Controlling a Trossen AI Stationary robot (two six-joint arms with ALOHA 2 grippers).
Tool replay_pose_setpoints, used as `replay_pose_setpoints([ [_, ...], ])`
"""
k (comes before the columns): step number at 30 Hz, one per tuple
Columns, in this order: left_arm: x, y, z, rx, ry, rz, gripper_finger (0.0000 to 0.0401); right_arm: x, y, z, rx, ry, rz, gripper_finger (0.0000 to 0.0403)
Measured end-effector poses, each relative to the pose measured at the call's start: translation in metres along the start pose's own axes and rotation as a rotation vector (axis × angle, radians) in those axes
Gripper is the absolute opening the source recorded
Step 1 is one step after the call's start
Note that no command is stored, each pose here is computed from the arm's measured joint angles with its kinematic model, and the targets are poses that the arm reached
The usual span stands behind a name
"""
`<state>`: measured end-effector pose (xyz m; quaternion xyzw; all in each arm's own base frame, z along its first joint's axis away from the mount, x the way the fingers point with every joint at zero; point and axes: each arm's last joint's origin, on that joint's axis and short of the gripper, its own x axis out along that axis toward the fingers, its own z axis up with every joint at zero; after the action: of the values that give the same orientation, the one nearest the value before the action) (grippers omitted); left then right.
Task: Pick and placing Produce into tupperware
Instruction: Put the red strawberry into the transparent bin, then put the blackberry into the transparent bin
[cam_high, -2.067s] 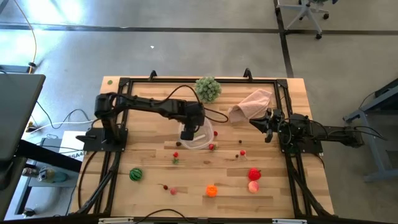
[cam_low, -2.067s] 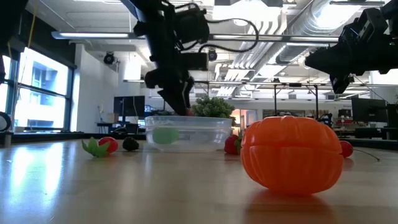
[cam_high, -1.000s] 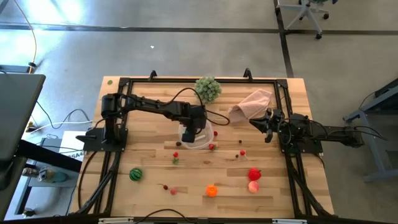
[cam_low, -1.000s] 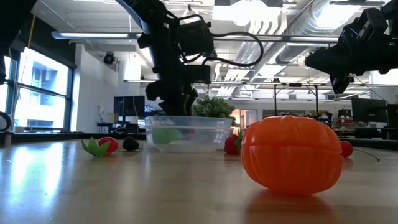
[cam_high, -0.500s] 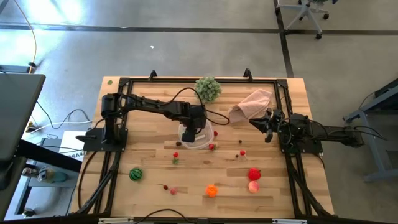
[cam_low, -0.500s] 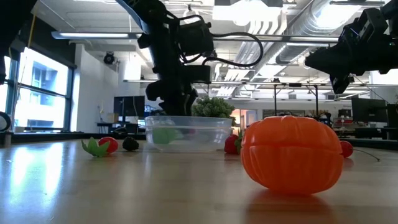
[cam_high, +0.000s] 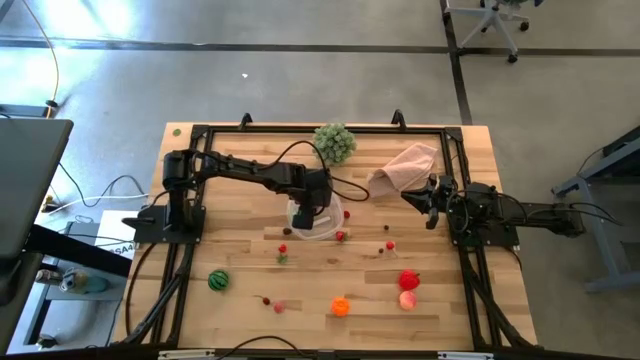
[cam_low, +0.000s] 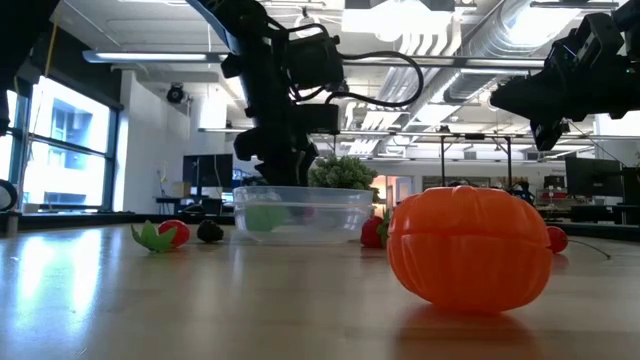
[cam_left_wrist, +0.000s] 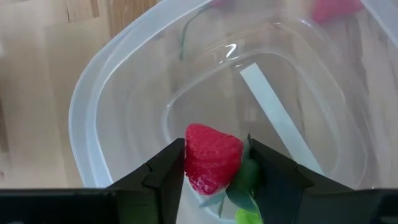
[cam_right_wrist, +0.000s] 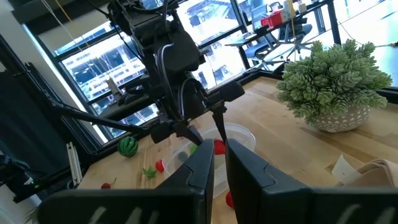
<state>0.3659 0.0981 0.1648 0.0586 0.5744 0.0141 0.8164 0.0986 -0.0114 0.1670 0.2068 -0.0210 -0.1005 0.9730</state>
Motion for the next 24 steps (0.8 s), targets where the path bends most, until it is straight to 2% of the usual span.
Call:
replay_pose_setpoints([
  [7, 0.002, 0.0, -0.002, 0.007, 0.025, 0.008, 0.0235, 0.0, 0.0, 0.0, 0.0, 0.0, 0.0, 0.003],
  [11, 0.003, 0.0, -0.002, 0.009, 0.028, 0.007, 0.0248, 0.0, 0.0, 0.0, 0.0, 0.0, 0.0, 0.003],
  [16, -0.018, 0.0, 0.005, 0.016, 0.022, 0.007, 0.0233, 0.0, 0.0, 0.0, 0.0, 0.0, 0.0, 0.003],
  [24, -0.066, -0.013, 0.022, 0.011, 0.152, -0.021, 0.0184, 0.0, 0.0, 0.0, 0.0, 0.0, 0.0, 0.003],
])
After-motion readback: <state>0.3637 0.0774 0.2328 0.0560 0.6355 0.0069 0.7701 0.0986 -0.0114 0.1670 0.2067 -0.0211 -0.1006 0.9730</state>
